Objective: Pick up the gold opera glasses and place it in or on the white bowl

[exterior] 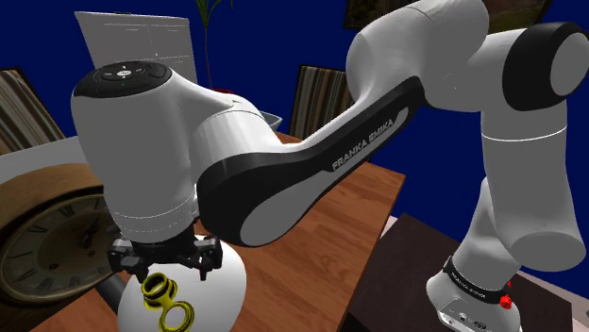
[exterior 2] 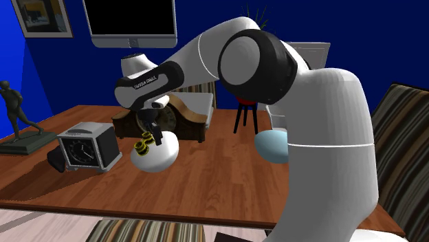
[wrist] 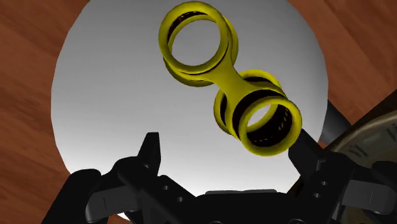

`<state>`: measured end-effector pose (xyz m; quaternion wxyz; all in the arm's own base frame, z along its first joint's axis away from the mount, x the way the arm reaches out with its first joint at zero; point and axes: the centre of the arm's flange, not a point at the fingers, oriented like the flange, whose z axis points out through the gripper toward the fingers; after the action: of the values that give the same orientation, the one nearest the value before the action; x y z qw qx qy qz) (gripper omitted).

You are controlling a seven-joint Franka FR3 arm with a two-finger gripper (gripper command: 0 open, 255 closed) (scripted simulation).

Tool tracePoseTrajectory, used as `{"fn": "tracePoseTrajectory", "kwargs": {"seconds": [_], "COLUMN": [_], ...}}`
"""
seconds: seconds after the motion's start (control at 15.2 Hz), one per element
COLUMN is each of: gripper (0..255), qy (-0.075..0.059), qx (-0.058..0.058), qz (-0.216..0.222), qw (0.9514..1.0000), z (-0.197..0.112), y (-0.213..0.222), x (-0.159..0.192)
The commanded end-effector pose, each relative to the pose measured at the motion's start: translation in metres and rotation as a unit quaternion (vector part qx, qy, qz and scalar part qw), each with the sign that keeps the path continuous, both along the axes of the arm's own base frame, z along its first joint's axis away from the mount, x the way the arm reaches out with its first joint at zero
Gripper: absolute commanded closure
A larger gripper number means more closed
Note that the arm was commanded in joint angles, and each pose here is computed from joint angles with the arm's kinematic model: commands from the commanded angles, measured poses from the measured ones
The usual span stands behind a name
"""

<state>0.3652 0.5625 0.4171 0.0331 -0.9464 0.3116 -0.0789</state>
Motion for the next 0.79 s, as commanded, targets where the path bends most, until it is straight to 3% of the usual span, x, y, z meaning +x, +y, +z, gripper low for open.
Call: {"fn": "tracePoseTrajectory", "kwargs": {"seconds": [0.0,0.2,0.73], "gripper": [0,0,0], "qy": [0.000,0.000,0.000], "qx": [0.000,0.000,0.000], "qz": [0.000,0.000,0.000], "qw": [1.0000,1.0000,1.0000], "z": [0.013,0.049,0.049], "y": [0.000,-0.001,-0.001], "x": [-0.002,-0.008,-0.008]}}
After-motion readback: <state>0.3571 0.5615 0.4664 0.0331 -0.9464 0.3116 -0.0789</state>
